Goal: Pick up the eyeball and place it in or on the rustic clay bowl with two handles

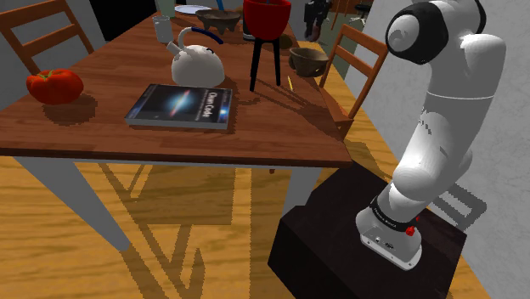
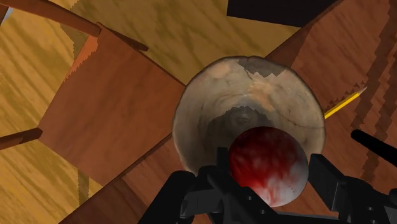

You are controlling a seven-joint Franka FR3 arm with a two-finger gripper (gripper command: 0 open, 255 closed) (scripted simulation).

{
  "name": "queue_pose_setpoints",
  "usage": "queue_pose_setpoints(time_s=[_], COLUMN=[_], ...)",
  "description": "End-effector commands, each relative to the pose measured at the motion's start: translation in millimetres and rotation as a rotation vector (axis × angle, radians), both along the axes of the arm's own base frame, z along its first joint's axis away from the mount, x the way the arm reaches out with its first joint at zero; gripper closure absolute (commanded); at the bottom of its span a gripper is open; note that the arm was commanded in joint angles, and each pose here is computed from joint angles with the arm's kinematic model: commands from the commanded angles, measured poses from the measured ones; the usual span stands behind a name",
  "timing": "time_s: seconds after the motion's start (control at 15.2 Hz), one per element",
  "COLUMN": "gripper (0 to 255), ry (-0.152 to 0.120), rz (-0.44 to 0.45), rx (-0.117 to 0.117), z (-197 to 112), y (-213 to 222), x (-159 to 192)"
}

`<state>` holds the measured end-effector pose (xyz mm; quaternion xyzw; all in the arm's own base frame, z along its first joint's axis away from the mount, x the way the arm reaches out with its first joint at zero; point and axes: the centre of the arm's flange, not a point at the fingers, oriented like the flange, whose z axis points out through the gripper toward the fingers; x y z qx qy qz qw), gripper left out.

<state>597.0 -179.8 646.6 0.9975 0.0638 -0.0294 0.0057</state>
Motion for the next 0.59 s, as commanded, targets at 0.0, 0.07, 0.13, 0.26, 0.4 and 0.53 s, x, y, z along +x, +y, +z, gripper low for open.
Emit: queue_pose_setpoints(time_s=[0.0,0.07,0.13,0.26,0.4,0.53], gripper=[255,255,255,255,255,255], ry=[-0.001,-0.001,-0.001,-0.001,-0.001,-0.001], rz=[0.000,0.000,0.000,0.000,0.000,0.000], rx=[0.000,0.000,0.000,0.000,0.000,0.000], z=[-9.9,-15.2,-20.5,-31.0,-41.6,-51.3], y=[-0.6,-0.6,-0.6,-0.6,-0.6,-0.6], x=[0.2,0.2,0.2,0.2,0.2,0.2])
